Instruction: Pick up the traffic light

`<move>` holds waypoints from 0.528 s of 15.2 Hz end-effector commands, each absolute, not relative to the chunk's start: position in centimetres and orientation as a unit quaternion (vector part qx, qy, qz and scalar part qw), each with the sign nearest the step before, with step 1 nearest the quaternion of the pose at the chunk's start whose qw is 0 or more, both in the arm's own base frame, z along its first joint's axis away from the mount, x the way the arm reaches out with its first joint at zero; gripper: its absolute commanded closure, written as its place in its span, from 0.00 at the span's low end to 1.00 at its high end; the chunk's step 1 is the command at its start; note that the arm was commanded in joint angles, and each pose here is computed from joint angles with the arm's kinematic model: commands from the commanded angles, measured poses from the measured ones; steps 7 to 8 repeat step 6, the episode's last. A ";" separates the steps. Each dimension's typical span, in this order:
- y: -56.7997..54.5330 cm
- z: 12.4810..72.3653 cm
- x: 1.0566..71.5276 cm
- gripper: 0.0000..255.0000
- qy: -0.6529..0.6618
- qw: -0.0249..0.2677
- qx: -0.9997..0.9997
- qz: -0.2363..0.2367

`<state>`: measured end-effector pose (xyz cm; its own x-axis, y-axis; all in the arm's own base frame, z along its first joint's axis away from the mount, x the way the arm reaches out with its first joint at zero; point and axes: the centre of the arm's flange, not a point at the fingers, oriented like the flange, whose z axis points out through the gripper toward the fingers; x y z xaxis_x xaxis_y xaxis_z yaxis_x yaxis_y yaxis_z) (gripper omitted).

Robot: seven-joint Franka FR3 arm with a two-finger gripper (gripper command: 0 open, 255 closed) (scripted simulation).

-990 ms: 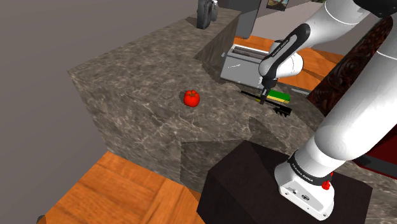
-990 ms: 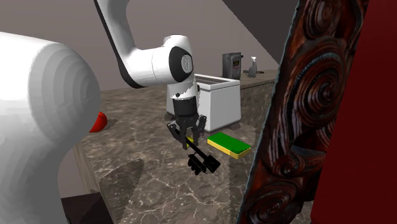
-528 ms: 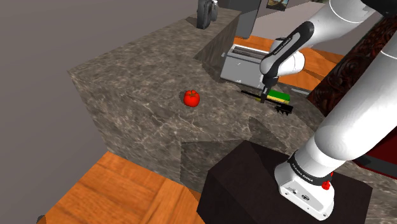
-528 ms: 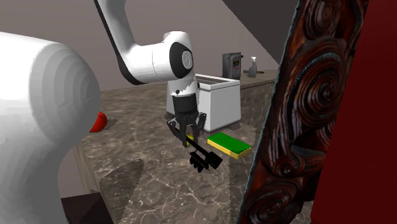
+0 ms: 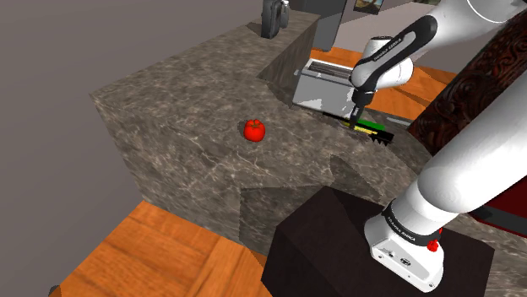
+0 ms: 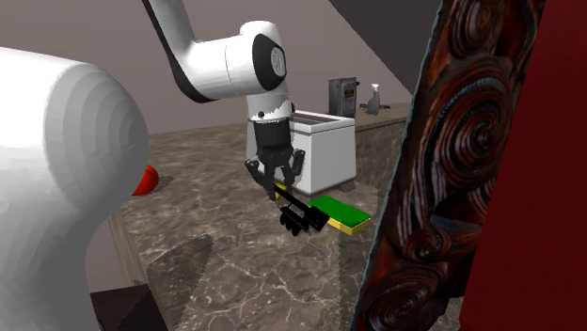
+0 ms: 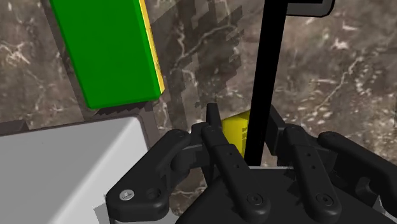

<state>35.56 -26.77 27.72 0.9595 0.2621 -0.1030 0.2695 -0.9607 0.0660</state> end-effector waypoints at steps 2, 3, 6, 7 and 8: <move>-26.8 29.3 35.5 1.00 0.134 0.040 0.989 -0.047; -26.8 29.9 35.5 1.00 0.134 0.040 0.989 -0.047; -26.8 30.5 35.5 1.00 0.134 0.040 0.989 -0.047; -26.8 30.5 35.5 1.00 0.134 0.040 0.989 -0.047; -26.8 30.5 35.5 1.00 0.134 0.040 0.989 -0.047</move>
